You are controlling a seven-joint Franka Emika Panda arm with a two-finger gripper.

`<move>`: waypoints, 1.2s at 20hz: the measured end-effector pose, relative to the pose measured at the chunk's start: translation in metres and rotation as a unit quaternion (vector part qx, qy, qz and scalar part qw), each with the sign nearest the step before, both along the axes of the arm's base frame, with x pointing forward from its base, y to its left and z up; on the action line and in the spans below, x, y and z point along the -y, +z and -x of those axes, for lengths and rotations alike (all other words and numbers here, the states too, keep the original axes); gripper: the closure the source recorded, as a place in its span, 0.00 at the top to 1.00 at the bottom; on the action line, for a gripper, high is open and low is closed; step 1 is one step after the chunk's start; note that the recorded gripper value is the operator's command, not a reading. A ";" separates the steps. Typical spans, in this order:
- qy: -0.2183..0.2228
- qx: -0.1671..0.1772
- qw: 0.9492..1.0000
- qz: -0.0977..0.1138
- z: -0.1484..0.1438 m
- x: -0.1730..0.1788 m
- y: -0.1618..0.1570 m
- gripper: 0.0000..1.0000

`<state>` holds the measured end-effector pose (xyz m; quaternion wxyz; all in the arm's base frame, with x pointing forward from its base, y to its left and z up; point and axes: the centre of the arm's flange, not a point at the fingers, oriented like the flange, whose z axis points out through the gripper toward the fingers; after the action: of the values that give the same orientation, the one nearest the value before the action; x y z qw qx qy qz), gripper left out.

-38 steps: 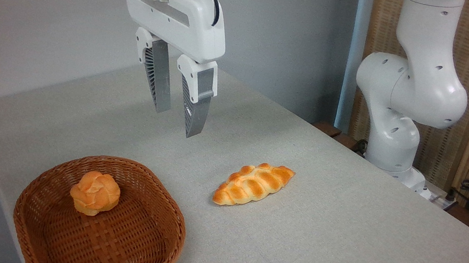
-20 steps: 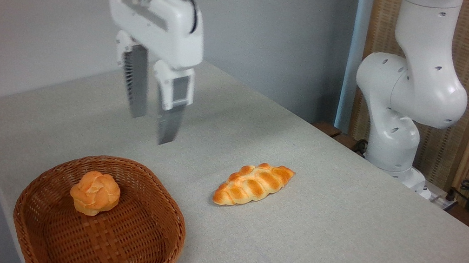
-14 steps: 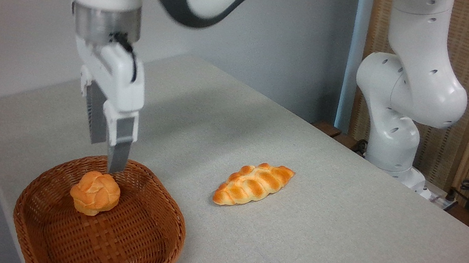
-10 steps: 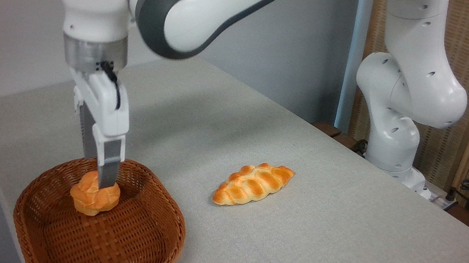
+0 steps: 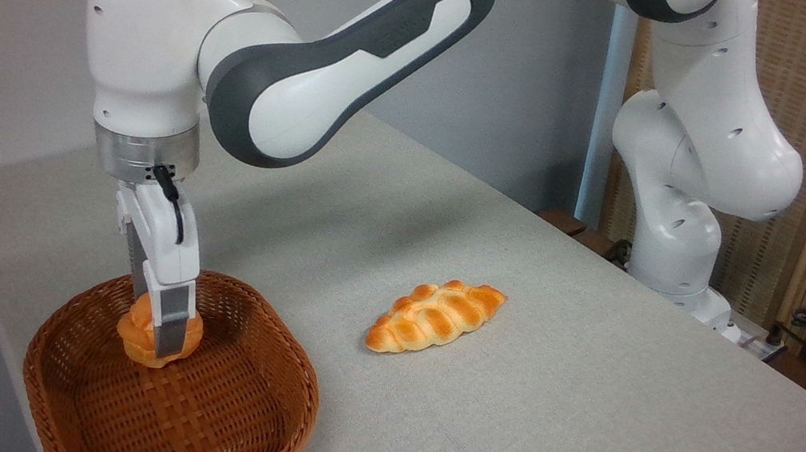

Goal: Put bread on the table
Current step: 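Close the gripper on the round golden bun inside the basket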

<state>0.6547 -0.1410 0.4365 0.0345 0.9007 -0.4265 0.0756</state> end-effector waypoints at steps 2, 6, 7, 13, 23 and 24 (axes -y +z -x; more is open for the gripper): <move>0.000 0.000 1.000 0.000 0.000 0.000 -0.001 0.53; -0.002 -0.001 1.000 0.000 0.000 0.001 -0.001 0.39; -0.003 -0.001 1.000 0.000 0.000 0.001 -0.001 0.39; -0.005 0.000 1.000 0.000 0.000 0.002 -0.001 0.39; 0.007 -0.006 1.000 -0.003 -0.006 -0.018 0.040 0.41; 0.011 -0.011 1.000 -0.004 -0.006 -0.027 0.054 0.41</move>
<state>0.6608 -0.1139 0.4902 0.0347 0.9064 -0.4161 0.0640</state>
